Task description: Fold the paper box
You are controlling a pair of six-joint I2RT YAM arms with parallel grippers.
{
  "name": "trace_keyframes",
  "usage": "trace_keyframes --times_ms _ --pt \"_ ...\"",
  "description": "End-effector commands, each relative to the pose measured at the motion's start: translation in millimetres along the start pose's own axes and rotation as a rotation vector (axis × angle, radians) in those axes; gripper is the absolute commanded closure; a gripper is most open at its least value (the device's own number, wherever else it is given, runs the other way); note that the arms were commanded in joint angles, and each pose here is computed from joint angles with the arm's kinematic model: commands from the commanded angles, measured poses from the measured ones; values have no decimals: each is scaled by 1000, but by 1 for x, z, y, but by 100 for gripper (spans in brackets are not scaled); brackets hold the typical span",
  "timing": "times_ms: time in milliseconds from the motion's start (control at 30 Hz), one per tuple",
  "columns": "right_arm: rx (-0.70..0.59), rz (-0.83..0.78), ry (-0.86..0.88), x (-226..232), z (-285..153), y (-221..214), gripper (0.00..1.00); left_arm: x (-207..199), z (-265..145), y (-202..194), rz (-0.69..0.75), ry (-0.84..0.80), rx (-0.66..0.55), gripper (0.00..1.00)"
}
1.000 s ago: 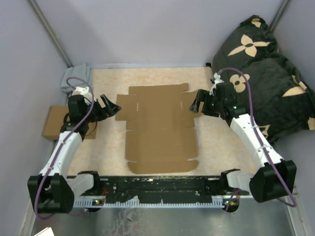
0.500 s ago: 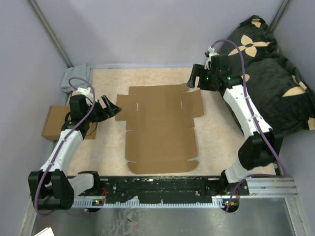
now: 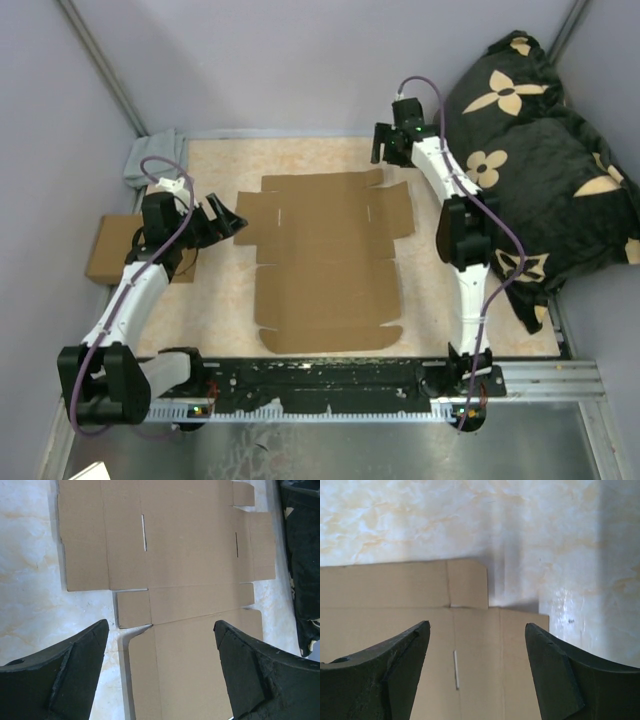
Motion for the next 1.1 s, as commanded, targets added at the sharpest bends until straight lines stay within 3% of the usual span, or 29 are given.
trace_keyframes --times_ms 0,333,567,700,967,1067 --pt "-43 -22 -36 -8 18 25 23 -8 0 11 15 -25 -16 8" --pt "-1 23 37 1 72 8 25 -2 5 9 7 -2 -4 8" --pt "32 37 93 9 90 -7 37 0 7 7 2 4 3 9" --pt "49 40 117 13 94 -14 52 3 7 7 0 18 3 9" --pt "67 33 97 10 81 -21 97 12 18 17 -18 78 -12 13" --pt "75 -11 47 8 69 -26 100 14 30 28 -47 105 -15 16"
Point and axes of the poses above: each gripper's point midway between its finger pads, its own z axis out along the fingers, its own x axis along the line the jaws close on, y = z × x, the point moved 2 cm from there along -z, back along the fingers, and after that the axes turned 10 degrees about -z, right-handed, at the moved point
